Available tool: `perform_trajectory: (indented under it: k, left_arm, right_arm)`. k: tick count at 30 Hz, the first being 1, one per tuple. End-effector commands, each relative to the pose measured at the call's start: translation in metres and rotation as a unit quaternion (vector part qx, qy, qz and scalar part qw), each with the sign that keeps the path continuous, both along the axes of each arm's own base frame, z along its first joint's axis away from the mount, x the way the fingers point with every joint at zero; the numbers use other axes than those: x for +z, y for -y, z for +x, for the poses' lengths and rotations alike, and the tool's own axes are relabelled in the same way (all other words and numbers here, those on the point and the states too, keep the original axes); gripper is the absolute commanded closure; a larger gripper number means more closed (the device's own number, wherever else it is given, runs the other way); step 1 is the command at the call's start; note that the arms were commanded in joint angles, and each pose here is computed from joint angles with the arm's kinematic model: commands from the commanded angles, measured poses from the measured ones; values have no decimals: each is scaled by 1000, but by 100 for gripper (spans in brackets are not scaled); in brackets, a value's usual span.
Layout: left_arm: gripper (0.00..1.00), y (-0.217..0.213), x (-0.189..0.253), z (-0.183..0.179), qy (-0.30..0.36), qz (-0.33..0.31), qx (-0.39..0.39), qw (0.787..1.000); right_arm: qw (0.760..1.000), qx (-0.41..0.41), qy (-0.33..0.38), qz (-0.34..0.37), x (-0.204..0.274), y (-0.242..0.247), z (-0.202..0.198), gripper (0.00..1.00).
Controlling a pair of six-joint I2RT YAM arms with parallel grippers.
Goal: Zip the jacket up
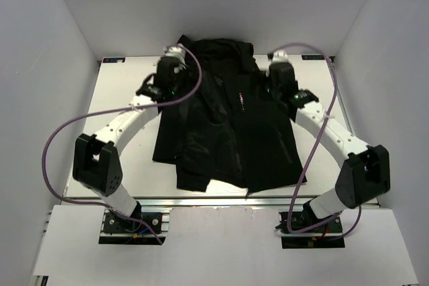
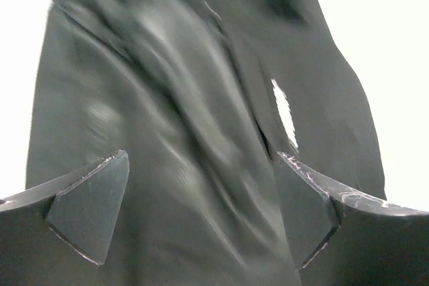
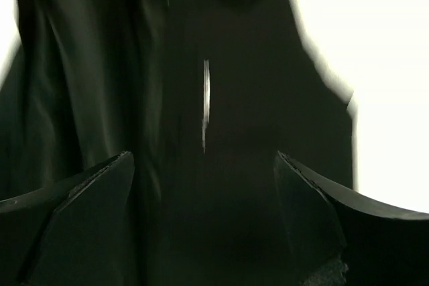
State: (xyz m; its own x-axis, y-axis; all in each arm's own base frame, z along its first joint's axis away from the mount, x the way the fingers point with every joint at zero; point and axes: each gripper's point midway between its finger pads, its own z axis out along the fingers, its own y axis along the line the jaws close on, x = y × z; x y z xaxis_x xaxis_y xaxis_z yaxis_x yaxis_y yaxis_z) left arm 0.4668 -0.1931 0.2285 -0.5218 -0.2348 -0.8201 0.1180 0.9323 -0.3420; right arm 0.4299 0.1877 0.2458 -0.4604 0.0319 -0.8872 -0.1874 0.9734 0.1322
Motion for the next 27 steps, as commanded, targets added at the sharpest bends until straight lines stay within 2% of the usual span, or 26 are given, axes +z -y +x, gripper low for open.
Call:
perform_trajectory:
  k: [1, 3, 5, 7, 10, 13, 14, 16, 17, 18, 20, 21, 22, 24, 25, 26, 27]
  left_arm:
    - [2, 43, -40, -58, -56, -27, -83, 995]
    - [2, 61, -55, -77, -79, -38, -104, 991]
    - [2, 66, -88, -86, -115, -34, -111, 987]
    - [2, 73, -104, -87, -136, -42, -120, 983]
    - [2, 76, -133, -75, -165, -20, -112, 980]
    - [3, 78, -160, -53, -185, 11, -94, 978]
    - [8, 80, -156, -41, -182, 19, -88, 979]
    - [11, 78, -186, -29, -203, 46, -75, 975]
    - [13, 77, -192, -25, -211, 53, -74, 973]
    - [17, 84, -200, -12, -209, 58, -76, 973]
    - [21, 75, -212, 3, -217, 77, -56, 972]
    - [24, 80, -201, 21, -201, 69, -53, 976]
    - [25, 73, -221, 29, -219, 71, -45, 972]
    - [25, 69, -226, 41, -226, 65, -40, 971]
    - [25, 66, -216, 59, -209, 58, -34, 976]
    - [25, 62, -229, 64, -218, 65, -29, 973]
    - [25, 59, -226, 72, -212, 67, -25, 975]
  right_arm:
    - [983, 17, -183, 17, -111, 1, -77, 11]
    - [981, 19, -194, 23, -122, 6, -95, 11]
    - [977, 10, -211, 17, -148, 14, -108, 11]
    - [976, -11, -215, 7, -163, 21, -109, 11]
    - [974, -41, -223, -26, -186, 29, -94, 14]
    - [969, -68, -226, -72, -205, 42, -76, 17]
    - [971, -78, -213, -77, -200, 42, -61, 18]
    - [964, -91, -235, -87, -220, 50, -47, 18]
    - [966, -89, -231, -73, -214, 45, -31, 19]
    - [965, -90, -236, -71, -217, 46, -23, 20]
    - [960, -95, -252, -72, -233, 53, -9, 21]
    - [965, -96, -236, -66, -224, 50, 8, 21]
    - [964, -101, -236, -68, -230, 56, 17, 21]
    - [970, -93, -216, -59, -218, 53, 40, 21]
    - [971, -88, -218, -54, -220, 54, 46, 21]
    - [972, -82, -213, -48, -216, 51, 52, 21]
    - [978, -54, -197, -42, -203, 42, 63, 22]
